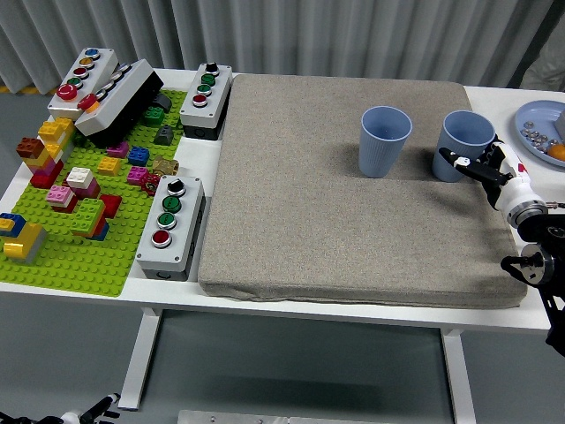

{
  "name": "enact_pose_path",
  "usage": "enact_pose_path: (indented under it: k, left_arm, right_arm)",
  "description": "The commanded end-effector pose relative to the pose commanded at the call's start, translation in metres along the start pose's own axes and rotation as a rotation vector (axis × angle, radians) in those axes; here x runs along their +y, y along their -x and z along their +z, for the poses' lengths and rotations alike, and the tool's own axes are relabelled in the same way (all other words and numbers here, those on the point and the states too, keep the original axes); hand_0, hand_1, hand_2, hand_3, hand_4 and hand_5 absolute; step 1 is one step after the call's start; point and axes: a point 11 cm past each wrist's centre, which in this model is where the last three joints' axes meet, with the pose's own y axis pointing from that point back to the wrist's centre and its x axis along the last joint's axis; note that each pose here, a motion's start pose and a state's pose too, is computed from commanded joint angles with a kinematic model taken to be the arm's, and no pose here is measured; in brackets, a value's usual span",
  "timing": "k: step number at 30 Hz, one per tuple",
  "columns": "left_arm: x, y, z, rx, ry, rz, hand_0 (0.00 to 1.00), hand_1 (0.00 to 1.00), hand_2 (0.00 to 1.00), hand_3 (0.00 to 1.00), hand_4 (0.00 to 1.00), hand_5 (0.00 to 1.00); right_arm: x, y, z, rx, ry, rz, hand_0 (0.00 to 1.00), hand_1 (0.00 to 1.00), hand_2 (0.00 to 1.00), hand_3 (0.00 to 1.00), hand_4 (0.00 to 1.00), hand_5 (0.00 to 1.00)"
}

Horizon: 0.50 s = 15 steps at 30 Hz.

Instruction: Pick cup pour cup place

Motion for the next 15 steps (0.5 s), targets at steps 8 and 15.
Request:
enact_pose_path:
  k: [8,15]
  left_arm:
    - [0.000,-0.001,0.003,-0.002,0.005,0.002,0.821,0.824,0.880,0.813,0.641,0.998]
    - [0.000,-0.001,0.005,-0.003,0.009,0.003,0.821,0.824,0.880,0.814,0.641,0.998]
  right_arm:
    - [-0.006,0.003,-0.009,0.007,-0.011,-0.002,0.998,0.962,0.998,0.998,0.863,0.315]
    - [-0.007,0.003,-0.010,0.001,-0.011,0.000,0.998,0.962,0.998,0.998,0.859,0.315]
